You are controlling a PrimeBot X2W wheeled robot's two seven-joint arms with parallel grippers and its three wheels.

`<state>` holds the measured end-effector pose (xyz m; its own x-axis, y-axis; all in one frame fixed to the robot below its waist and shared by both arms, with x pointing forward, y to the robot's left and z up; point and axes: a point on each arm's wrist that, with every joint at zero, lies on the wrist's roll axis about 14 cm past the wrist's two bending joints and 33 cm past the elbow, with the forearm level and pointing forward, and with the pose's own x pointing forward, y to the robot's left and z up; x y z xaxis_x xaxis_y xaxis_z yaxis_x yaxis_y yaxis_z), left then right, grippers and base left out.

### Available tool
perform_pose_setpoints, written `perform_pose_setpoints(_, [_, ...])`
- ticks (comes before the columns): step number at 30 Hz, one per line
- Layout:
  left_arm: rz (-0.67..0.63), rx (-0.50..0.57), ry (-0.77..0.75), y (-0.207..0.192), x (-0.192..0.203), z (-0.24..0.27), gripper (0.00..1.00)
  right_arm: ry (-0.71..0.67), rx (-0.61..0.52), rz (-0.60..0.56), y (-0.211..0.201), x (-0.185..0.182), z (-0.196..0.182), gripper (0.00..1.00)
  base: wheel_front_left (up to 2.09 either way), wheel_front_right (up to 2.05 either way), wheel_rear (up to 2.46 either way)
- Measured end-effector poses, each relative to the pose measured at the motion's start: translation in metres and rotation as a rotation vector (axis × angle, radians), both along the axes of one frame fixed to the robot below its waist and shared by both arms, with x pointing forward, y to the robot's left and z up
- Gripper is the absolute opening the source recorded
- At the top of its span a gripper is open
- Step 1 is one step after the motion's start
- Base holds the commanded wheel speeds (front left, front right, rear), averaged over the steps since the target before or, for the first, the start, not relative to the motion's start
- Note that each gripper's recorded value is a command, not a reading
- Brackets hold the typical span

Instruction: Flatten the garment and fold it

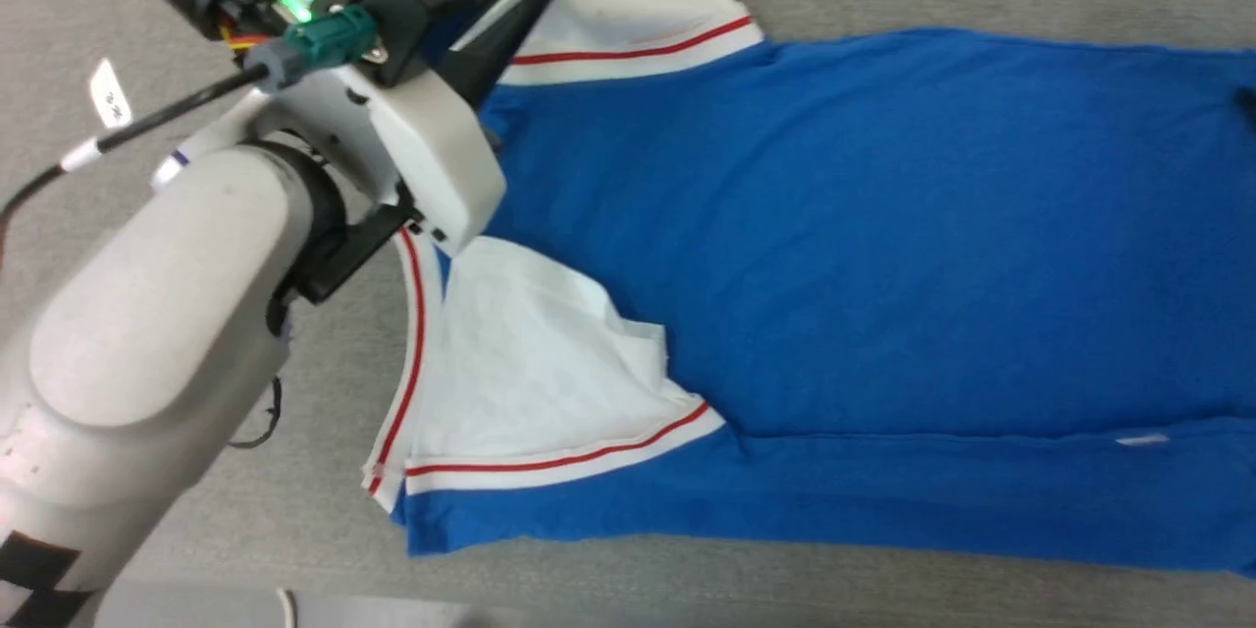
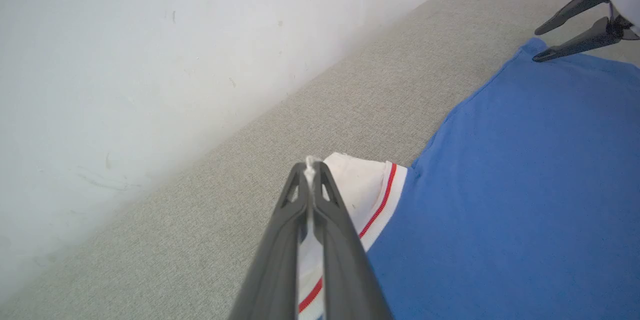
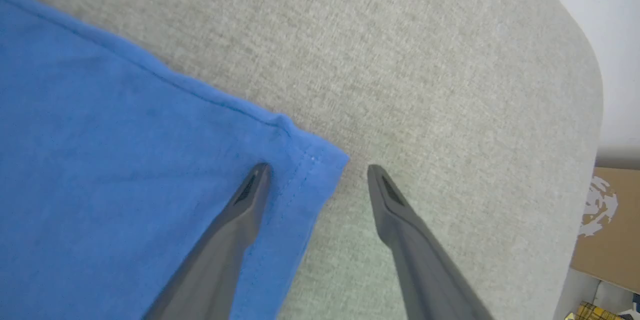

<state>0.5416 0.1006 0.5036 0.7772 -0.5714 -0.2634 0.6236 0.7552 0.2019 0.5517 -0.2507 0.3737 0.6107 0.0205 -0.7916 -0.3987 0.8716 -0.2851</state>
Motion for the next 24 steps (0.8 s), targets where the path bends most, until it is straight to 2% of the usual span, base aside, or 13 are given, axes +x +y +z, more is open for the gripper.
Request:
perform_pose_setpoints(4, [0.018, -0.005, 0.011, 0.006, -0.002, -0.006, 0.00, 0.020, -0.003, 0.015, 0.004, 0.009, -0.012, 1.00, 0.00, 0.00, 0.00])
perform_pose_setpoints(5, [0.027, -0.006, 0.015, 0.008, -0.003, -0.008, 0.00, 0.020, -0.003, 0.025, 0.006, 0.010, -0.014, 0.47, 0.00, 0.00, 0.00])
perform_pose_setpoints(6, [0.032, -0.007, 0.023, 0.010, -0.004, -0.011, 0.00, 0.019, -0.002, 0.032, 0.007, 0.011, -0.015, 0.13, 0.00, 0.00, 0.00])
perform_pose_setpoints(7, [0.039, -0.008, 0.030, 0.012, -0.005, -0.014, 0.00, 0.017, 0.001, 0.036, 0.008, 0.012, -0.016, 0.00, 0.00, 0.00, 0.00])
perform_pose_setpoints(15, [0.117, -0.076, 0.020, 0.024, -0.014, -0.009, 0.00, -0.102, 0.102, 0.040, 0.019, 0.012, -0.001, 0.00, 0.00, 0.00, 0.00])
perform_pose_setpoints(17, [0.152, -0.104, 0.016, 0.030, -0.018, -0.004, 0.00, -0.155, 0.127, 0.050, 0.023, 0.011, 0.009, 0.00, 0.00, 0.00, 0.00])
perform_pose_setpoints(20, [0.219, -0.208, 0.022, 0.040, -0.028, 0.008, 0.00, -0.251, 0.154, 0.066, 0.025, 0.008, 0.029, 0.00, 0.00, 0.00, 0.00])
perform_pose_setpoints(24, [0.262, -0.230, 0.019, 0.051, -0.051, 0.016, 0.00, -0.337, 0.196, 0.028, 0.017, -0.005, 0.051, 0.00, 0.00, 0.00, 0.00])
